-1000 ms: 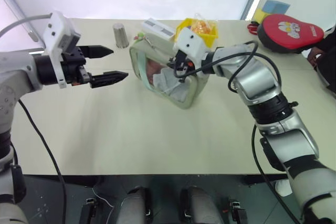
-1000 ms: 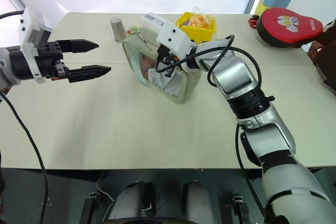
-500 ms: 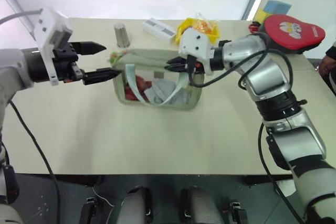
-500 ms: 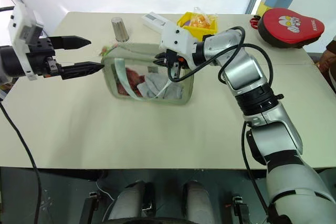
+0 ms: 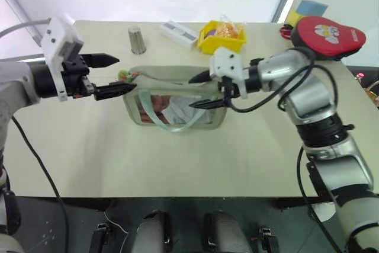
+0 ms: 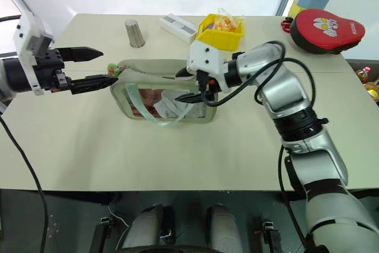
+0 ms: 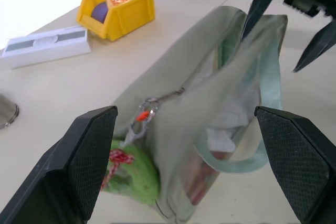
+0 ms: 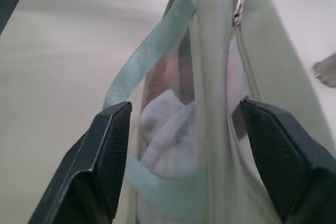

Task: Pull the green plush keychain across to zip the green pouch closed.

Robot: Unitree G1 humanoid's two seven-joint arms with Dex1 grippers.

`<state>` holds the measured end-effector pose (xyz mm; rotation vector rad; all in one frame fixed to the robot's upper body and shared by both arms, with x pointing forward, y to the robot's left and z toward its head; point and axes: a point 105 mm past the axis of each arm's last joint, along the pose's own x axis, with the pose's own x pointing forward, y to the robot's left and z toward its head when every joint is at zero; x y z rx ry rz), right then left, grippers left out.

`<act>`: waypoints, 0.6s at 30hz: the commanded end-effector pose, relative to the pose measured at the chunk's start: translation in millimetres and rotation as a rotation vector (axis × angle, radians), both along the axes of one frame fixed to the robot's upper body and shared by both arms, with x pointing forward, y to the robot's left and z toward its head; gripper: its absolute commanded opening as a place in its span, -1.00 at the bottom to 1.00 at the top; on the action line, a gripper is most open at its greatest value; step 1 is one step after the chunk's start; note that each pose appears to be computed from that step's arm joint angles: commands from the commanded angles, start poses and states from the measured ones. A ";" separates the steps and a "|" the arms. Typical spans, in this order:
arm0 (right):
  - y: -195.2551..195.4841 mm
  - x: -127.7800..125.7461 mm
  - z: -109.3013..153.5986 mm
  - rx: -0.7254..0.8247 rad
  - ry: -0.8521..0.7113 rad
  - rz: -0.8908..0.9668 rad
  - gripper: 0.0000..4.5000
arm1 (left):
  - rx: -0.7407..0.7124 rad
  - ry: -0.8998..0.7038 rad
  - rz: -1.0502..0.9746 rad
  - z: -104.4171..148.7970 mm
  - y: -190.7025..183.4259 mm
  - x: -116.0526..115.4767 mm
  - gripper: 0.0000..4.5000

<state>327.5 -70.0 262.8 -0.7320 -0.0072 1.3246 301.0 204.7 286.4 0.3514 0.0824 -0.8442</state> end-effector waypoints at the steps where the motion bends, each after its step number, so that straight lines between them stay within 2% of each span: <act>1: -23.2 -12.0 27.2 0.021 -0.053 -0.050 0.38 | 0.000 -0.042 0.111 9.2 31.3 0.4 1.00; 7: -36.4 -12.8 -0.8 0.000 0.018 -0.124 0.38 | 0.006 -0.049 0.259 -1.9 68.8 15.5 1.00; 11: -33.7 -4.2 -21.6 0.002 0.053 -0.149 0.38 | 0.016 -0.033 0.232 -9.5 65.7 23.2 1.00; 13: -31.1 -0.5 -22.9 0.009 0.051 -0.153 0.15 | 0.018 -0.031 0.223 -11.6 63.8 26.8 1.00; 15: -28.0 -1.9 -23.7 0.014 0.059 -0.138 -0.16 | 0.018 -0.029 0.213 -13.2 61.4 29.8 1.00; 16: -26.8 -3.1 -24.5 0.013 0.062 -0.130 -0.44 | 0.017 -0.028 0.210 -14.6 60.1 32.1 1.00; 18: -25.0 -5.3 -25.8 0.008 0.064 -0.116 -0.86 | 0.008 -0.024 0.211 -19.2 58.2 38.9 1.00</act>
